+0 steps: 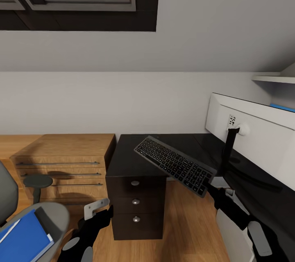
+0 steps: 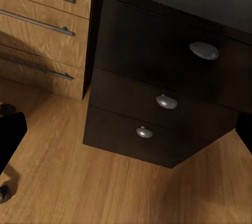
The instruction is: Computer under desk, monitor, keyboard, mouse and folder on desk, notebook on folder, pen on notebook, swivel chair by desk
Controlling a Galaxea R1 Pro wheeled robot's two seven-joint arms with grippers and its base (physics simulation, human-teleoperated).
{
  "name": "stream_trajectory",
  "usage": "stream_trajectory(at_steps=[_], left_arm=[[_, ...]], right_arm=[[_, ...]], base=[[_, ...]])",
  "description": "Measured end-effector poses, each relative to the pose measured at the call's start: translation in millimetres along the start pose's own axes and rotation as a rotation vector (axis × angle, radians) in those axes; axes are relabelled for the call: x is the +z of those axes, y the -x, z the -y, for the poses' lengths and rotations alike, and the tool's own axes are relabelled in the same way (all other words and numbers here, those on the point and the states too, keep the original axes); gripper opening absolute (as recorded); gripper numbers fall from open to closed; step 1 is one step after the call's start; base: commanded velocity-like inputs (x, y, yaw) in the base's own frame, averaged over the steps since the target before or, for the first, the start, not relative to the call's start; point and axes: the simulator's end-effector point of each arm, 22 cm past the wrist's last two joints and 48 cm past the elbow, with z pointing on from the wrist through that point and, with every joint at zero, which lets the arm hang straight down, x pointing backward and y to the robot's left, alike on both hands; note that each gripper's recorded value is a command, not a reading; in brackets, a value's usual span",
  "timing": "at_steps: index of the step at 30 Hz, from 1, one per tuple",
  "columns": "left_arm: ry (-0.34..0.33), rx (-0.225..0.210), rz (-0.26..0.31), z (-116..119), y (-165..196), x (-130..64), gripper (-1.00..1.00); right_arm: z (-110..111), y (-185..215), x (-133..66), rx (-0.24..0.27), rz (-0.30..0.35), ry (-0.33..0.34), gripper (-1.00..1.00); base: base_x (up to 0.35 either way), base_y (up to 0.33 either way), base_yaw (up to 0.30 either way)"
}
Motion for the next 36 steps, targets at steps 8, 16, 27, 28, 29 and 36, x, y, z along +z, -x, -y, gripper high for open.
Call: stream_trajectory(at_steps=[8,16,27,28,29,36], left_arm=[[0.000,0.000,0.000,0.0,0.0,0.0,1.00],[0.000,0.000,0.000,0.0,0.0,0.0,1.00],[-0.014,0.008,-0.001,7.2,-0.9,-0.9,1.00],[-0.016,0.009,-0.001,8.0,-1.0,-1.0,1.00],[-0.016,0.009,-0.001,8.3,-1.1,-1.0,1.00],[-0.017,0.010,-0.001,8.8,-1.2,-1.1,1.00]], right_arm=[[12.2,9.2,12.7,-0.090,0.153,-0.071,-1.00],[26.8,29.4,15.4,-0.165,0.355,-0.199,-1.00],[32.1,20.3,19.3,0.046,0.446,-0.168,-1.00],[31.5,18.3,20.5,0.051,0.447,-0.166,-1.00],[31.2,17.7,20.8,0.053,0.448,-0.165,-1.00],[33.9,13.3,22.5,0.063,0.446,-0.176,-1.00]], base=[[0.000,0.000,0.000],[0.000,0.000,0.000],[0.000,0.000,0.000],[0.000,0.000,0.000],[0.000,0.000,0.000],[0.000,0.000,0.000]])
